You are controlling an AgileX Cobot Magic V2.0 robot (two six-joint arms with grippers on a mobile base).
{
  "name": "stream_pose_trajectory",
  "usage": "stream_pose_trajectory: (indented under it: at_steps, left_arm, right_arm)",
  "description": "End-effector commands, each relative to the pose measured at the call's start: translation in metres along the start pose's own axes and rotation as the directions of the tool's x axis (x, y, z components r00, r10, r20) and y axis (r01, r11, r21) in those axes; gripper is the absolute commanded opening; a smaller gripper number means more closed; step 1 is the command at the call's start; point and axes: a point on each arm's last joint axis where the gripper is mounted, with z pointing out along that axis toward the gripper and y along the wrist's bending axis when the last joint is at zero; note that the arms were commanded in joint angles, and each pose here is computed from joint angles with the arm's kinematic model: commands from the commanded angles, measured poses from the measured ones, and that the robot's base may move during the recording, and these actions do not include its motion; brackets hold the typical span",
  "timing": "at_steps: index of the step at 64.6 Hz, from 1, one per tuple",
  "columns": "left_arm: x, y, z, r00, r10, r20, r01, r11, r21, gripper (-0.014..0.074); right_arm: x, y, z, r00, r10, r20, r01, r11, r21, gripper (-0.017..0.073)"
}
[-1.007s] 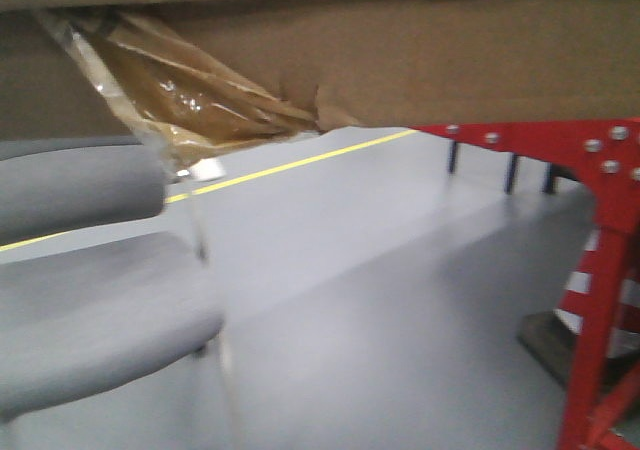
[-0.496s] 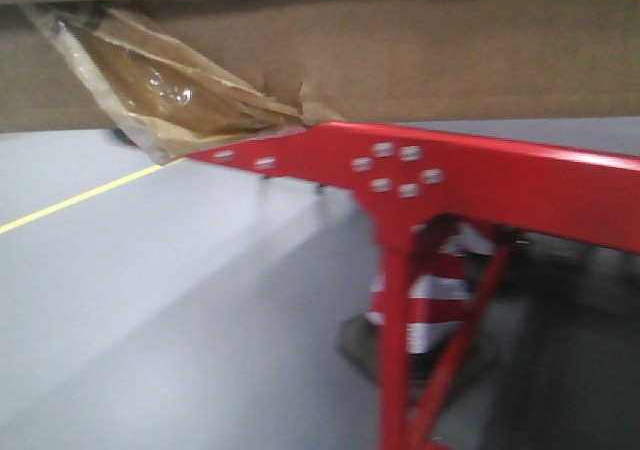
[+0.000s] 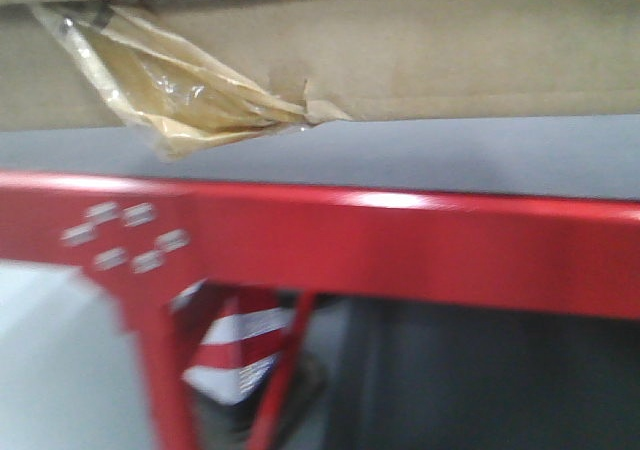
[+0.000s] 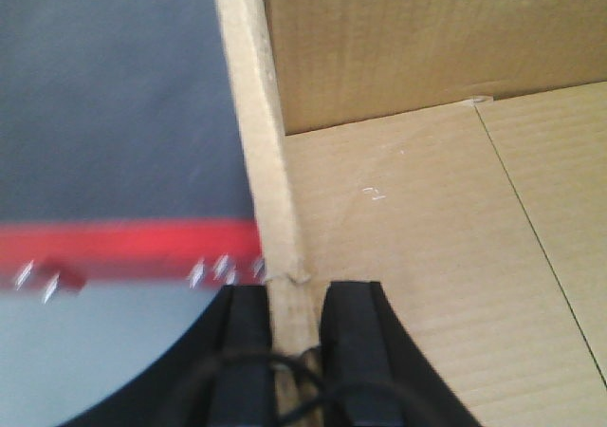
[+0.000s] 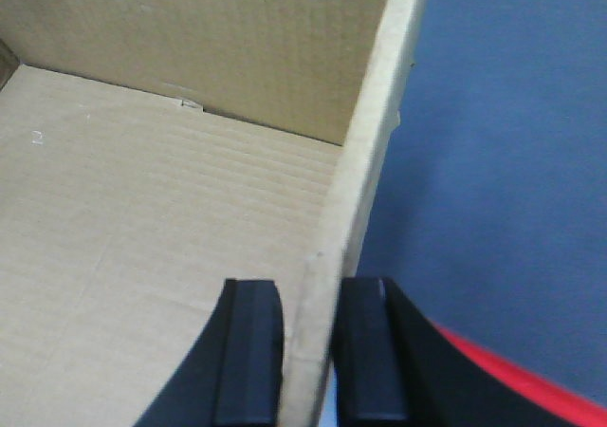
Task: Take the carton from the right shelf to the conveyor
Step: 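Carry the carton over the grey conveyor belt with both grippers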
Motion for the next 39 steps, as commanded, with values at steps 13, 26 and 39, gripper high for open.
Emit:
stream_pose_trajectory:
  at_steps: [13, 26, 39]
  left_arm:
    - [-0.0030, 0.0028, -0.0050, 0.999, 0.020, 0.047, -0.020, 1.000, -0.010, -0.0010]
    - [-0.0030, 0.0028, -0.0050, 0.999, 0.020, 0.047, -0.020, 1.000, -0.010, -0.0010]
    - [-0.0030, 0.0028, -0.0050, 0.999, 0.020, 0.047, -0.020, 1.000, -0.010, -0.0010]
  right_arm:
    - [-0.0026, 0.0011, -0.0049, 0.999, -0.015, 0.042, 0.015, 1.000, -0.007, -0.0068]
    - [-0.0026, 0.0011, -0.0049, 0.999, -0.015, 0.042, 0.015, 1.000, -0.007, -0.0068]
    - [-0.0028, 0.0011, -0.0049, 0.999, -0.015, 0.044, 0.015, 1.000, -0.007, -0.0068]
